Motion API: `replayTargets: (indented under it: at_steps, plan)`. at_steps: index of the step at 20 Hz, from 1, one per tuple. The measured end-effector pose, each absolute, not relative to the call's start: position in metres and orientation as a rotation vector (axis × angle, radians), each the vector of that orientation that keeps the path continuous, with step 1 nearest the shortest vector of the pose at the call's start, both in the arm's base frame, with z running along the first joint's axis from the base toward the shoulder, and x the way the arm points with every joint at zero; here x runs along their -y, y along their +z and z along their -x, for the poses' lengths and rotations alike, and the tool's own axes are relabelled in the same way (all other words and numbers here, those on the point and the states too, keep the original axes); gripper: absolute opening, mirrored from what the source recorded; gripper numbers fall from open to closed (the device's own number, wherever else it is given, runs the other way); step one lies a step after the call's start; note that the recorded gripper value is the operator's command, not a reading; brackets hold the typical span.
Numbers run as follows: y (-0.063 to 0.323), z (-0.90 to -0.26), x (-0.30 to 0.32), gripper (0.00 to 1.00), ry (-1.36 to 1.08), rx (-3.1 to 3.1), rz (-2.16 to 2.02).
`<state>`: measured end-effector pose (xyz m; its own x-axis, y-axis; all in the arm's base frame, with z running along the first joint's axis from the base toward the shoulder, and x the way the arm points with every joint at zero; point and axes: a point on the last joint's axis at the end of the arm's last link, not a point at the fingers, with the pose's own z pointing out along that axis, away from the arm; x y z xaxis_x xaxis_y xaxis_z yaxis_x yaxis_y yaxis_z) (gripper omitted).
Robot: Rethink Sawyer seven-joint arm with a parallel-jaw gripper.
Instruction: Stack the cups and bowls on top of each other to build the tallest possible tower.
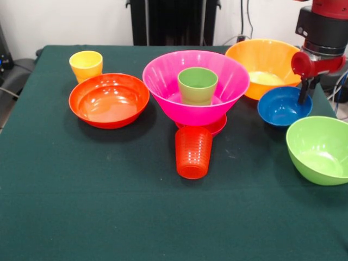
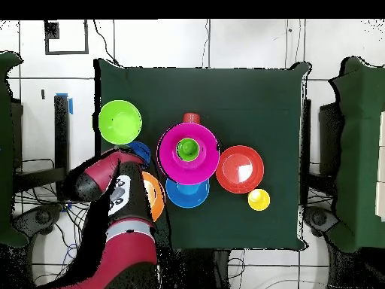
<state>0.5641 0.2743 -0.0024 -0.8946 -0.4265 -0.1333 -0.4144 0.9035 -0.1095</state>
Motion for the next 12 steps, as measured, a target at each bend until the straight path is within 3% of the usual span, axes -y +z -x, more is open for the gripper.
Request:
replayTargets:
  at_steps: [12]
  plan:
    - [0.016,-0.575,-0.277,0.0,-0.112,-2.904,0.616]
